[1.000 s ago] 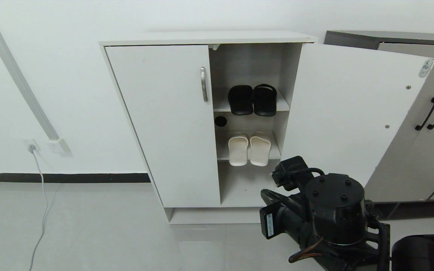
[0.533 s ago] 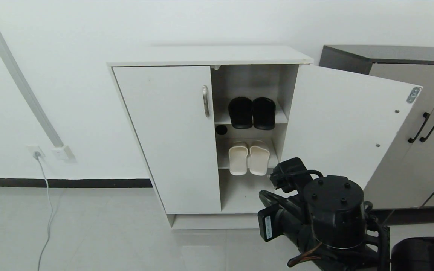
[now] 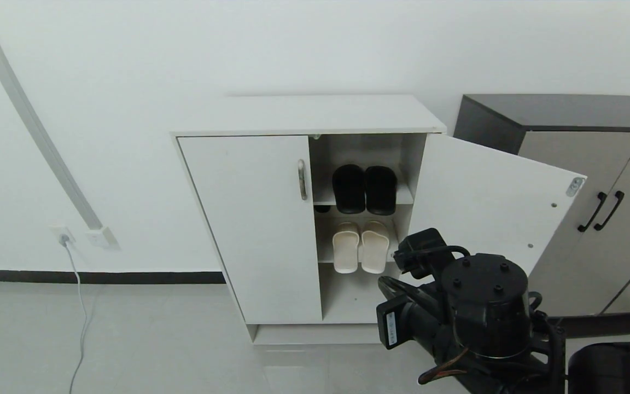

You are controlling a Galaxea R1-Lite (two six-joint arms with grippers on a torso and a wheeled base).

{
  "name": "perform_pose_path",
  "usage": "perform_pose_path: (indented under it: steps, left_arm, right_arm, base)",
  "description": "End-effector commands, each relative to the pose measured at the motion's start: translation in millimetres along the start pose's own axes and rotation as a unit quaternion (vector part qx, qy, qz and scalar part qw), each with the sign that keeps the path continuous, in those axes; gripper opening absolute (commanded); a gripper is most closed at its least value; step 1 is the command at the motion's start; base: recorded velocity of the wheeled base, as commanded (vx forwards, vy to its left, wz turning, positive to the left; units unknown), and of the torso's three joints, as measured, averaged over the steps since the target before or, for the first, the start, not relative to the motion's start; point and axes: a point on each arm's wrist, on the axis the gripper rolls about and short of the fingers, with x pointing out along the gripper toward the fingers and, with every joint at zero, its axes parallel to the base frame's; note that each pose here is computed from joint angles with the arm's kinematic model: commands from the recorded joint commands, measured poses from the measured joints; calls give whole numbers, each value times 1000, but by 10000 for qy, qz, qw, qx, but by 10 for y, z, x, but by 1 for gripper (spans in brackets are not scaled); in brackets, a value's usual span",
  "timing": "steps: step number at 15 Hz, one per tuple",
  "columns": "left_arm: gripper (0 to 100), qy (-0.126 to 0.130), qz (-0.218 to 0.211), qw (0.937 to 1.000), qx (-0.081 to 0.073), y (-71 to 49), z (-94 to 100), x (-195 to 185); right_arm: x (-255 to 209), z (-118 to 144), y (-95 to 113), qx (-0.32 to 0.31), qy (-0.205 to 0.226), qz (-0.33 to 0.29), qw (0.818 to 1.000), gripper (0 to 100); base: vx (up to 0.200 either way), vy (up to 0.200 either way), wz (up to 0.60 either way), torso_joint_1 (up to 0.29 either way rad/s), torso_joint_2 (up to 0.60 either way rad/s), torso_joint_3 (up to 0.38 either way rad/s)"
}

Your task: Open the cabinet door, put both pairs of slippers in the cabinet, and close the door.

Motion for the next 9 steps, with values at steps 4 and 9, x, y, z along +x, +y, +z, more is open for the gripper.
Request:
perform_pose_path:
  steps: [4,9]
  left_arm:
    - [0,4,-2,10000,1,0,1,1]
    - [0,4,-2,10000,1,0,1,1]
  right_arm:
    - [-5,-13,-3,-54,16,-2,10000,0]
    - [-6,-17,-4,-66,23,-3,10000,0]
  base:
    - [0,0,0,168,-488,-322]
    - [0,0,0,199,-511,-315]
